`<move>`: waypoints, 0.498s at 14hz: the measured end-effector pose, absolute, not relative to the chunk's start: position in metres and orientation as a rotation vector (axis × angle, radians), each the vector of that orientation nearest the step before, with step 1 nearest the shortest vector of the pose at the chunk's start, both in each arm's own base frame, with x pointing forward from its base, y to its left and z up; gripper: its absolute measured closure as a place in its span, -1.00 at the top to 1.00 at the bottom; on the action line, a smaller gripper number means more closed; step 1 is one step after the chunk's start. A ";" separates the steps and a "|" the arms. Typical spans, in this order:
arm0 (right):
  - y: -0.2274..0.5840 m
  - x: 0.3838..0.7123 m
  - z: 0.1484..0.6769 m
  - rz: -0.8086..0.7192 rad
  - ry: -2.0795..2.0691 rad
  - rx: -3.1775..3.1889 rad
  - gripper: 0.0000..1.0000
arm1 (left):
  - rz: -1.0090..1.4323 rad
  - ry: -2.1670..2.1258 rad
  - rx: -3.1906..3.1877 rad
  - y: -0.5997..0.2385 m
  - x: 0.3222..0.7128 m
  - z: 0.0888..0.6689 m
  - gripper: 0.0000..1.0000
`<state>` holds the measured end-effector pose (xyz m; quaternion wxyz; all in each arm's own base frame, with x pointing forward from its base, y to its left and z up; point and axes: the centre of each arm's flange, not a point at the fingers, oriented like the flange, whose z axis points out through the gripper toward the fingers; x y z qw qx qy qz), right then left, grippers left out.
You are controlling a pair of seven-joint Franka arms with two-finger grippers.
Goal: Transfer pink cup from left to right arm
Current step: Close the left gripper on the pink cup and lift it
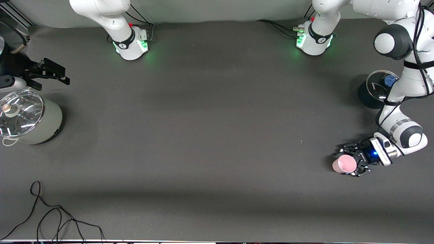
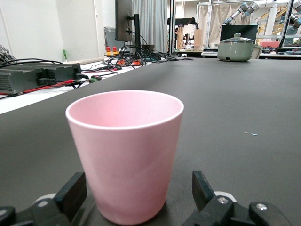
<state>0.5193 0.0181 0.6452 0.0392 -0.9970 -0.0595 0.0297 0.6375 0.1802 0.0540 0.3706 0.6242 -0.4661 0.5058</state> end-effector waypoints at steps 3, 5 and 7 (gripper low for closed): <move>0.018 0.519 0.645 0.091 -0.182 -3.056 1.00 | 1.296 -1.199 1.615 0.180 0.639 0.053 0.99; 0.018 0.519 0.645 0.091 -0.182 -3.056 1.00 | 1.295 -1.203 1.615 0.178 0.640 0.053 0.89; 0.018 0.519 0.645 0.091 -0.182 -3.056 1.00 | 1.295 -1.204 1.616 0.178 0.640 0.053 0.77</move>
